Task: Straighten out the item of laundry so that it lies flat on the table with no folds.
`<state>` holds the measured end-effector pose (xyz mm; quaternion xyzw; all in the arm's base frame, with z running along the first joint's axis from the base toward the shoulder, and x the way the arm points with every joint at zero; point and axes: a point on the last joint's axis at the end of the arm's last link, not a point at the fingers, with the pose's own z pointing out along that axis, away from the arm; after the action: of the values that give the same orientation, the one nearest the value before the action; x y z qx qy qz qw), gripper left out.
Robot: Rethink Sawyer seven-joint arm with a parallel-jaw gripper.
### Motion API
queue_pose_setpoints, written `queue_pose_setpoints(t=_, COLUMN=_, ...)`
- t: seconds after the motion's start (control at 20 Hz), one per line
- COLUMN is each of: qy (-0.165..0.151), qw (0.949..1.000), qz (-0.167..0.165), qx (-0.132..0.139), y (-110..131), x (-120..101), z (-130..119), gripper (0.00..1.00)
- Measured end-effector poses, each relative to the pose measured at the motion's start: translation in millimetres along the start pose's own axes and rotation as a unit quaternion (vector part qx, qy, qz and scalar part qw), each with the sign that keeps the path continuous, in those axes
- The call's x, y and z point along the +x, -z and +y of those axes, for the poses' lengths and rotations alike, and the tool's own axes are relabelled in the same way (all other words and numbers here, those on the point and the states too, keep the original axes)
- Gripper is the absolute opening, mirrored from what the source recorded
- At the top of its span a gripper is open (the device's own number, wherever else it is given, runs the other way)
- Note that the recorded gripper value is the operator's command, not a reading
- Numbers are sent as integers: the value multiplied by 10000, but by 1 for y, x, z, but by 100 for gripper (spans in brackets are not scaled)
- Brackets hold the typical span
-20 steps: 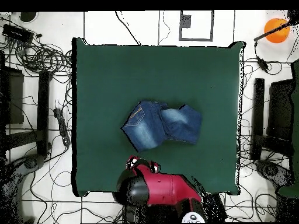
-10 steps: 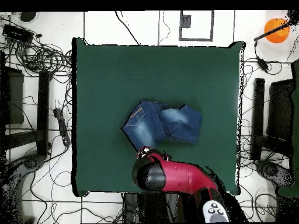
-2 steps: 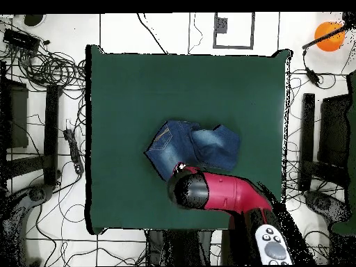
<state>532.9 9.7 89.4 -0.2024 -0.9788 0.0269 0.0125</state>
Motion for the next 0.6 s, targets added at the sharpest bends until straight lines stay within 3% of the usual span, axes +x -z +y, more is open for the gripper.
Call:
queue_pose_setpoints(t=0.3, qy=-36, qw=9997, qz=243, qx=23, y=19, x=-23, z=1, gripper=100)
queue_pose_setpoints(t=0.6, qy=-99, qw=9998, qz=193, qx=-34, y=33, x=-55, z=1, gripper=100)
